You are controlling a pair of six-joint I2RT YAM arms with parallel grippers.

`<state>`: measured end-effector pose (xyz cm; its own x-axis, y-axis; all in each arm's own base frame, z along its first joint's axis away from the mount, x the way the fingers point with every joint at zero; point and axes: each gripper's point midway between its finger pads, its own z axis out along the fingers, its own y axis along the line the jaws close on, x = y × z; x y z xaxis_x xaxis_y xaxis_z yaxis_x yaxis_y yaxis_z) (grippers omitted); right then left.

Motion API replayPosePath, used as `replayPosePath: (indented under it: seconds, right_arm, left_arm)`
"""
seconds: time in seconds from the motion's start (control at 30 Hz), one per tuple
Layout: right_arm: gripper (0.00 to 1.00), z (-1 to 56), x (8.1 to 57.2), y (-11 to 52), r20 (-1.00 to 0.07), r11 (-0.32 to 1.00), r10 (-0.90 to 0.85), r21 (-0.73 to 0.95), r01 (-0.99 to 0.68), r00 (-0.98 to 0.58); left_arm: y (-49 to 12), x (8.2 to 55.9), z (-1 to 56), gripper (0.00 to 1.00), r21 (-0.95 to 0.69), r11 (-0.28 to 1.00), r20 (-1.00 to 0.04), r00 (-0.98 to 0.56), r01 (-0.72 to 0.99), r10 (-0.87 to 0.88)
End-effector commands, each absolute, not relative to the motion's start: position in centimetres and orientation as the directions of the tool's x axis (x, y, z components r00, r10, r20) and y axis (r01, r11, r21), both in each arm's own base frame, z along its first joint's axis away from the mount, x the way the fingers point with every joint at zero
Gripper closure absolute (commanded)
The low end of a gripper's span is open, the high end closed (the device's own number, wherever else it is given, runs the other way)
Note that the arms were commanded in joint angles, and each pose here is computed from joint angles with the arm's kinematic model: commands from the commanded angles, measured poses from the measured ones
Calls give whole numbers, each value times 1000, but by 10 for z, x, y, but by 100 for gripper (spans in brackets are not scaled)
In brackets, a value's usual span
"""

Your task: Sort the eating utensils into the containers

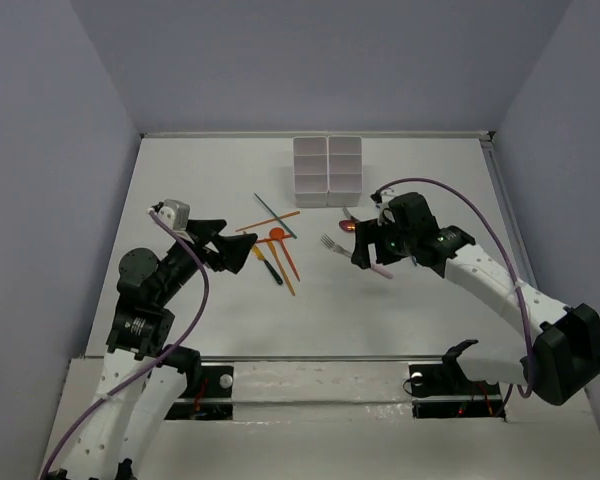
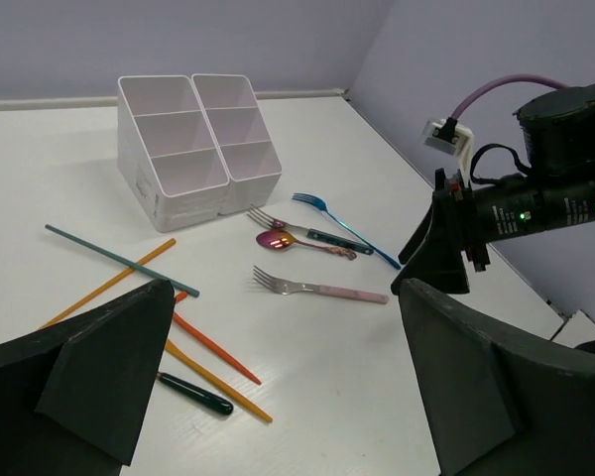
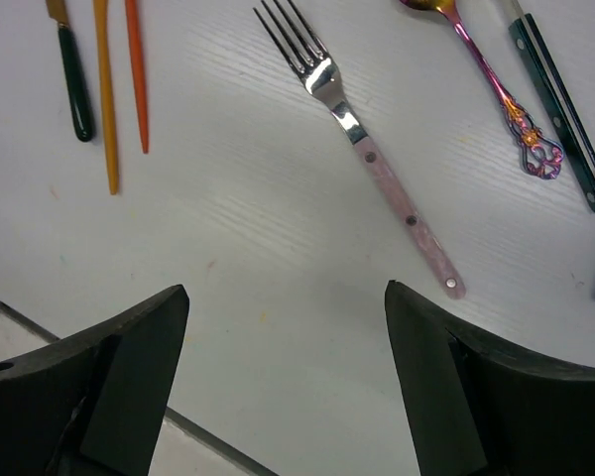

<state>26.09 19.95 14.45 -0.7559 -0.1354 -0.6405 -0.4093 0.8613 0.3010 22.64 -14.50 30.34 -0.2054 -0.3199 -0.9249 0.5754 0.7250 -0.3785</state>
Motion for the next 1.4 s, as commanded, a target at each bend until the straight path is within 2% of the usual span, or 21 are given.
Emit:
replayPosePath:
  seconds: [0.0,0.17,0.5,0.8,0.97,1.2,1.37]
  right_arm:
    - [14,148,270,182,-645,904,-177,192,-383,-743]
    - [15,133,269,183,-630,898,-199,189,-397,-751]
    - [18,101,287,167,-538,931,-274,60,-360,-797]
    - [28,83,311,193,-491,892,-351,84,-445,-797]
    - [30,63,314,194,-429,877,-405,66,-475,-808]
    - [34,49,320,199,-410,855,-448,63,-515,-794]
    - [43,31,323,202,-370,850,-464,69,-522,-805]
  left_arm:
    - [-142,220,335,1,-326,732,-938,-110,599,-328]
    - [-147,214,336,1,-320,717,-940,-114,620,-321]
    - [-146,211,338,1,-318,723,-940,-103,613,-326]
    - [-150,208,338,1,-312,709,-941,-105,632,-321]
    - [-149,208,339,1,-311,710,-941,-102,632,-322]
    - [-149,208,340,1,-311,709,-941,-101,632,-323]
    - [-150,209,340,1,-308,710,-942,-101,633,-320]
